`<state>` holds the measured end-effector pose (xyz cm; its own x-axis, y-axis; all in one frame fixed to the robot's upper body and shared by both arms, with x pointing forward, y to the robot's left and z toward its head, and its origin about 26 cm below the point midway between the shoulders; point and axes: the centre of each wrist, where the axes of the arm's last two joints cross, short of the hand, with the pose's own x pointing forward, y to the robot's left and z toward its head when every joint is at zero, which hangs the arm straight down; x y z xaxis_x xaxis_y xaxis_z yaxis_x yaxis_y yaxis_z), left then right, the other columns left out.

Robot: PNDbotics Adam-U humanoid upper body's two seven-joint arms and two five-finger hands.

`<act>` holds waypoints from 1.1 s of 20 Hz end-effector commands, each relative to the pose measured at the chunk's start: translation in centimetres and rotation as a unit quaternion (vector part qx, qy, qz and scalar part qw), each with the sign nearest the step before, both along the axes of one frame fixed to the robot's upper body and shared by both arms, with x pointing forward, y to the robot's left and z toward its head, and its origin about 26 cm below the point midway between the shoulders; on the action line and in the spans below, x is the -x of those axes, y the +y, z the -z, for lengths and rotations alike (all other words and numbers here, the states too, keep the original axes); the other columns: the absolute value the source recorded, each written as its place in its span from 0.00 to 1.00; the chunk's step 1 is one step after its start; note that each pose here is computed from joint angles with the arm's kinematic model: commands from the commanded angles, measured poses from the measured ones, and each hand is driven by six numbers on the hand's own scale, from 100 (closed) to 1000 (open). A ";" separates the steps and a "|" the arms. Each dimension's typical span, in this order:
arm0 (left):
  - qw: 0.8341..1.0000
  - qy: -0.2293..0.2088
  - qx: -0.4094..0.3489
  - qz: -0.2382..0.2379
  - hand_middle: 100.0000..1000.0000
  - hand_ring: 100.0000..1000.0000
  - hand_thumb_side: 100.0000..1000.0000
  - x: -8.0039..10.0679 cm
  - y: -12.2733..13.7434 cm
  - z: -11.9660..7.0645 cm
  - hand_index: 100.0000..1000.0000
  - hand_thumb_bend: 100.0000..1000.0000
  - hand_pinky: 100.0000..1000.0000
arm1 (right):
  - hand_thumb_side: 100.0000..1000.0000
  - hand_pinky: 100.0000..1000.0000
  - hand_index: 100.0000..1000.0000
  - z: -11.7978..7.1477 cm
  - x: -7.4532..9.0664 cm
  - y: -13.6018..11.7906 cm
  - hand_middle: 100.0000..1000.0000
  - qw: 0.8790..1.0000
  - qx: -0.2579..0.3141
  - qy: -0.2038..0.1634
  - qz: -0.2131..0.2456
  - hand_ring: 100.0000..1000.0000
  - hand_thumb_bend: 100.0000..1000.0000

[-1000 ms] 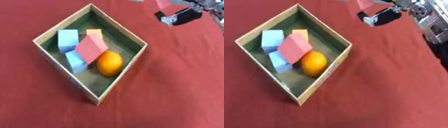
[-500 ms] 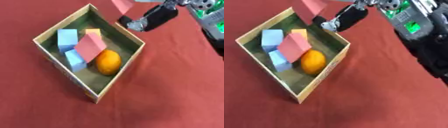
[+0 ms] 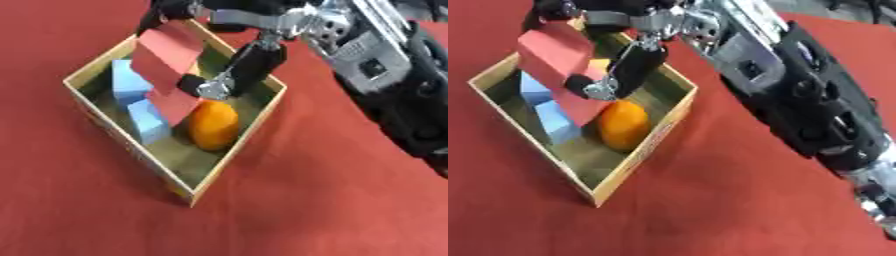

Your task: Pick up objects on the table and place them in the box.

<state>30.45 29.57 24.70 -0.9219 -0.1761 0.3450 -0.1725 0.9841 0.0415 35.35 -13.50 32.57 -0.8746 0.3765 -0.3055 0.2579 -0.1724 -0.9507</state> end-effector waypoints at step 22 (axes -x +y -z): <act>1.000 -0.007 -0.009 0.000 0.76 0.91 0.78 0.3 0.1 -0.6 0.86 0.12 0.93 | 0.19 0.95 1.00 -1.0 1.5 -2.0 0.82 0.999 0.014 -0.031 0.003 1.00 0.20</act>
<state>30.44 29.54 24.62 -0.9190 -0.1761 0.3527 -0.1702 0.9842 0.0479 34.61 -14.73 32.01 -0.8711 0.3515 -0.3430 0.2750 -0.2296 -0.9336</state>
